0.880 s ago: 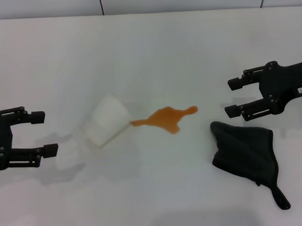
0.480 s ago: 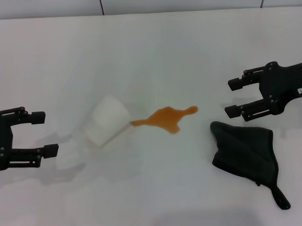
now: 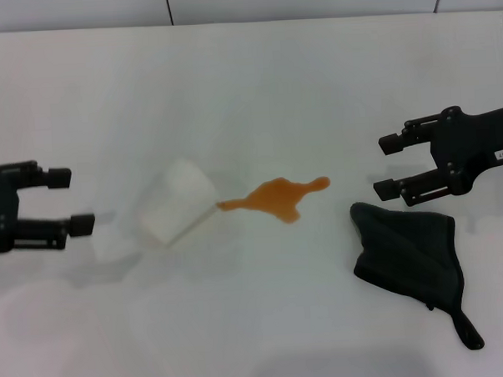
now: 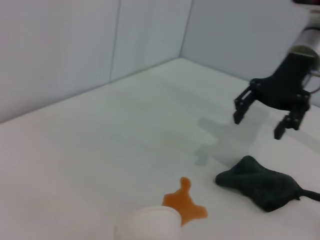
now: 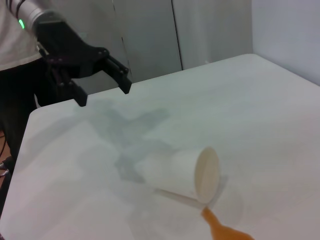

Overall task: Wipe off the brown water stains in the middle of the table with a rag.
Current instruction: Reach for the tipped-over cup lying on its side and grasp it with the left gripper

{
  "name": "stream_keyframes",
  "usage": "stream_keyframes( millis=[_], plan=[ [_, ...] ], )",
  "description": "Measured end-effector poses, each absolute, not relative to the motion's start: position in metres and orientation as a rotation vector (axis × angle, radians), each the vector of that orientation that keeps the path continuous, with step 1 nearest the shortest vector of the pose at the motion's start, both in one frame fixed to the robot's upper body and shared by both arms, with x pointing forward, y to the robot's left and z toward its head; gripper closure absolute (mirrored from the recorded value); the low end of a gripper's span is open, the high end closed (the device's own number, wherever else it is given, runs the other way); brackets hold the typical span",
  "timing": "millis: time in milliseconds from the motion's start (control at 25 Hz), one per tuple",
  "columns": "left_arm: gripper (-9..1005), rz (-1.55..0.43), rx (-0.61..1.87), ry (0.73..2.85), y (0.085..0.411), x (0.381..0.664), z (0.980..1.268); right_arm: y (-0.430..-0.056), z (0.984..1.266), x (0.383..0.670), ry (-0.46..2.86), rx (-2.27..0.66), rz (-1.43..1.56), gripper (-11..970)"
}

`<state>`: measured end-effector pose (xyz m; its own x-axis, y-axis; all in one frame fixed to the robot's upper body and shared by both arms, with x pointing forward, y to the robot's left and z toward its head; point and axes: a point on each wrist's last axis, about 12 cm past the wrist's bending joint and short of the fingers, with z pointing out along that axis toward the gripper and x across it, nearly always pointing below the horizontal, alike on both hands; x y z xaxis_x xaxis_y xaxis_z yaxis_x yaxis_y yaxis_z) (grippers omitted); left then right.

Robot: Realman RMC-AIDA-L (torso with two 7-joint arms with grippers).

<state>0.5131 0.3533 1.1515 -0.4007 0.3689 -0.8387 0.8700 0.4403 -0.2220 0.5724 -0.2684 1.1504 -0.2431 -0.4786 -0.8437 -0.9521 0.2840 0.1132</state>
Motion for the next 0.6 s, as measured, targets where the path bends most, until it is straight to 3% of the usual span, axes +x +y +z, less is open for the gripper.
stream_keyframes(
  millis=[600],
  plan=[
    [113, -0.755, 1.171, 2.313, 0.309, 0.573, 1.177, -0.265, 1.153, 0.575, 1.84, -1.303, 0.846, 212]
  ],
)
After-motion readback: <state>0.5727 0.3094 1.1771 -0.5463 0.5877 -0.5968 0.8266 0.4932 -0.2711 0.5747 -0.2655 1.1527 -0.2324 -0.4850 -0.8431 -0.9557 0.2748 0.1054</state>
